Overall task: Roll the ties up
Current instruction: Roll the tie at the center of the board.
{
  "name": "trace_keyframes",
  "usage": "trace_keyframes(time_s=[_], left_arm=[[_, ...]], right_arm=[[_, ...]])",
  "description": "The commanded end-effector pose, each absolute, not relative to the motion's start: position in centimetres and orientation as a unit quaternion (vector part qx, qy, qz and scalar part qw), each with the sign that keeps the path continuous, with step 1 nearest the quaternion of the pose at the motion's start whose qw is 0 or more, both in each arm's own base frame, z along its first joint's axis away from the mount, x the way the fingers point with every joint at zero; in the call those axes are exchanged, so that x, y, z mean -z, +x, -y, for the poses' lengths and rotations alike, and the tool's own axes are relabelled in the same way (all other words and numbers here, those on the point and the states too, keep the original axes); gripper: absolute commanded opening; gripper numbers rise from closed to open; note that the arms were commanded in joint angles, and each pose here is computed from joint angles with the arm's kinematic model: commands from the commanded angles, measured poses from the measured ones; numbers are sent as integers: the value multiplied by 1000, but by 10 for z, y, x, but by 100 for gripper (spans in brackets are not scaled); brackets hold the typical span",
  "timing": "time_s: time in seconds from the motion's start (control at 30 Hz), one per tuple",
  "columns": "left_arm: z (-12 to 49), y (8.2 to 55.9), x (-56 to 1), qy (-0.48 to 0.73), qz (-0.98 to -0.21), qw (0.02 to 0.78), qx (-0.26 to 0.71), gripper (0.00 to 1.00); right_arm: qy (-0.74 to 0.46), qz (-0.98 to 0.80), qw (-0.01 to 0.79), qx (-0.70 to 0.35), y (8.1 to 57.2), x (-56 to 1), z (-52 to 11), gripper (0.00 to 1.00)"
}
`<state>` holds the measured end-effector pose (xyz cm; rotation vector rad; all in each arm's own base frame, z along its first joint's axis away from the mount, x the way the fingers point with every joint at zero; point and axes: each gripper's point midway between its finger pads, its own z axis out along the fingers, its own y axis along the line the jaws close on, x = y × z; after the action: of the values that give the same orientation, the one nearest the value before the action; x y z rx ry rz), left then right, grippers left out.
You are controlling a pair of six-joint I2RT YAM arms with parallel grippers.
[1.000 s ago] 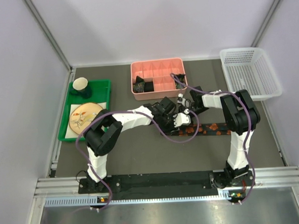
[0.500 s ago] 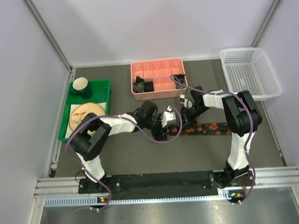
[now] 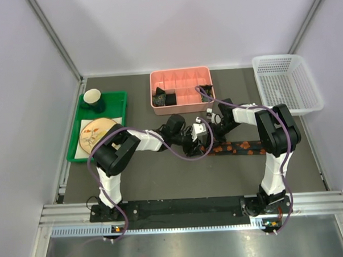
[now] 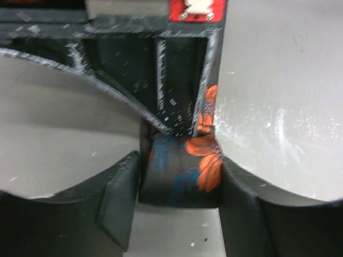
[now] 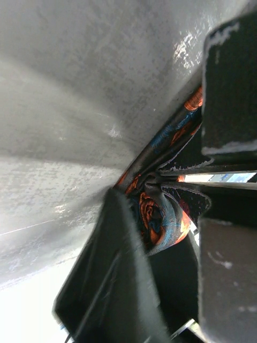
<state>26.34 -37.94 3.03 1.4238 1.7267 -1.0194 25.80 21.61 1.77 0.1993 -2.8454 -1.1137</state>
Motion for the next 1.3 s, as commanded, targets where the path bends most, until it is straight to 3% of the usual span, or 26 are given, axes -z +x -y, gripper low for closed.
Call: trace_keyframes(time_s=[0.0, 0.13, 0.4, 0.53, 0.77, 1.0, 1.27], left_arm=[[395, 264, -37, 560, -634, 352, 399, 54], [393, 251, -37, 591, -622, 332, 393, 42], [348, 250, -32, 639, -663, 271, 281, 19], [314, 233, -13, 663, -687, 181, 237, 13], [300, 234, 9, 679, -702, 121, 177, 9], [305, 235, 14, 693, -694, 111, 161, 9], [309, 236, 15, 689, -697, 112, 163, 10]], right_arm=[[86, 953, -3, 290, 276, 16, -201, 0], [91, 948, -4, 306, 278, 17, -214, 0], [106, 925, 8, 366, 277, -1, -254, 0], [106, 918, 13, 382, 279, -20, -248, 4], [115, 892, 21, 436, 282, -63, -234, 20], [90, 870, 33, 484, 269, -83, -238, 40], [82, 869, 62, 484, 251, -65, -253, 40]])
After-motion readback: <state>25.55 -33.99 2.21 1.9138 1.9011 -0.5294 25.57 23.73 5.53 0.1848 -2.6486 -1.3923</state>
